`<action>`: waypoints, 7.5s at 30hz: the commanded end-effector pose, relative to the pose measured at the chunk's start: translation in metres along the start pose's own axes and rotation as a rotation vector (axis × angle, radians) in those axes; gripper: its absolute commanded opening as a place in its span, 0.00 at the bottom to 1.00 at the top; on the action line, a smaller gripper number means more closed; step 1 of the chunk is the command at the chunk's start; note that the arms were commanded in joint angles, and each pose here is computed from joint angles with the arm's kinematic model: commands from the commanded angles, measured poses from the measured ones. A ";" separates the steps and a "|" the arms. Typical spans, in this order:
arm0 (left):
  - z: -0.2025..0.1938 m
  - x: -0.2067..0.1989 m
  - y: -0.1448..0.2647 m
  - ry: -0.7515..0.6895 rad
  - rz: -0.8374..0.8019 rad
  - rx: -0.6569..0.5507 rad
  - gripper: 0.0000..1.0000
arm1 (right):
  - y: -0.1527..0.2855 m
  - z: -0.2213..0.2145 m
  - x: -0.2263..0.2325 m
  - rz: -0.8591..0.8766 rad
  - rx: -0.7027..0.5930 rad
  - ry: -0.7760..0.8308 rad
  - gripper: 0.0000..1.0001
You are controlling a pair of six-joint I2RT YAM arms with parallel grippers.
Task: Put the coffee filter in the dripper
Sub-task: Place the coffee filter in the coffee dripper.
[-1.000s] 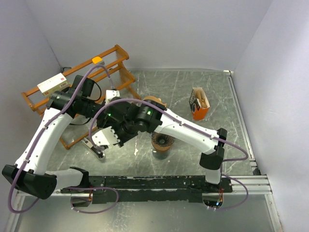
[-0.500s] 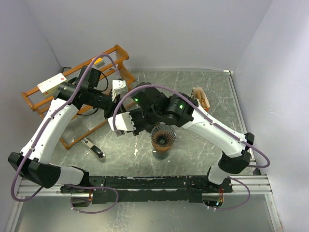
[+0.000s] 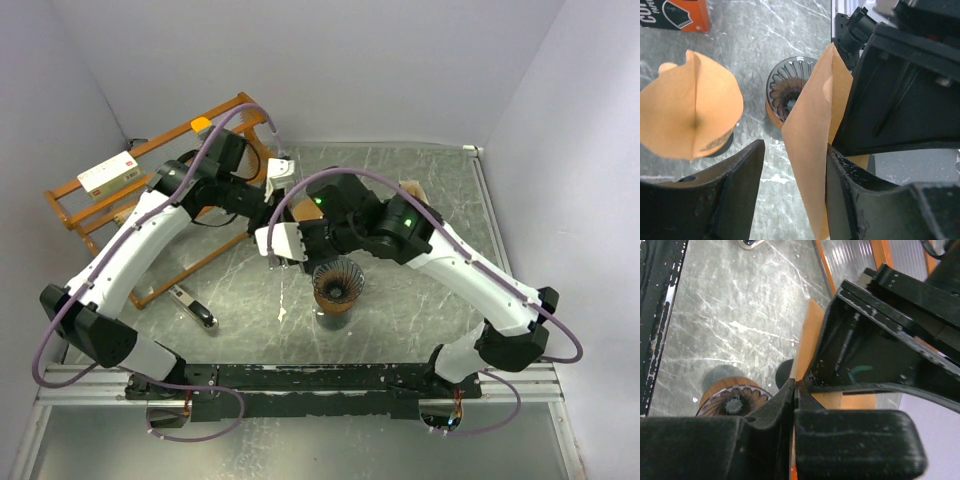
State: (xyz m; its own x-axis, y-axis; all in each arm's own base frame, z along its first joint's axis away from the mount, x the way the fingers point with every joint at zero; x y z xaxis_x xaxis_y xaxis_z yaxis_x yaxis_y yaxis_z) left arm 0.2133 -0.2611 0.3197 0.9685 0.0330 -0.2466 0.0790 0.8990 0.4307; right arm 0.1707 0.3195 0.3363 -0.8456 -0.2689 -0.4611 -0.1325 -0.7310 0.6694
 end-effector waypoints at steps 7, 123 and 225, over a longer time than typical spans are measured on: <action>0.019 -0.002 -0.032 -0.061 -0.078 -0.013 0.54 | 0.032 -0.023 0.006 -0.045 -0.045 -0.095 0.00; 0.017 0.030 -0.131 -0.458 0.058 0.217 0.87 | -0.005 -0.116 0.118 0.201 -0.156 -0.401 0.57; -0.027 -0.034 -0.010 -0.831 -0.095 0.145 0.93 | 0.064 -0.137 0.047 -0.143 -0.094 -0.791 0.85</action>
State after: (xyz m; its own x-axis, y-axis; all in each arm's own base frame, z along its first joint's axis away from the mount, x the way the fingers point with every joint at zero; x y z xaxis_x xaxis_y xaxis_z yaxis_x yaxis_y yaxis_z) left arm 0.1957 -0.2557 0.3115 0.8752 -0.2801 0.3944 0.0242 0.8397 0.5426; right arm 0.1865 0.1834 0.2926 -0.9742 0.2243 -0.0261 -0.2065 -0.8378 0.5055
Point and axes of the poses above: each gripper's point midway between its finger pads, its own y axis back along the fingers, its own x axis along the line the jaws close on, z = x × y, the point moved 2 cm from there along y, back along the fingers
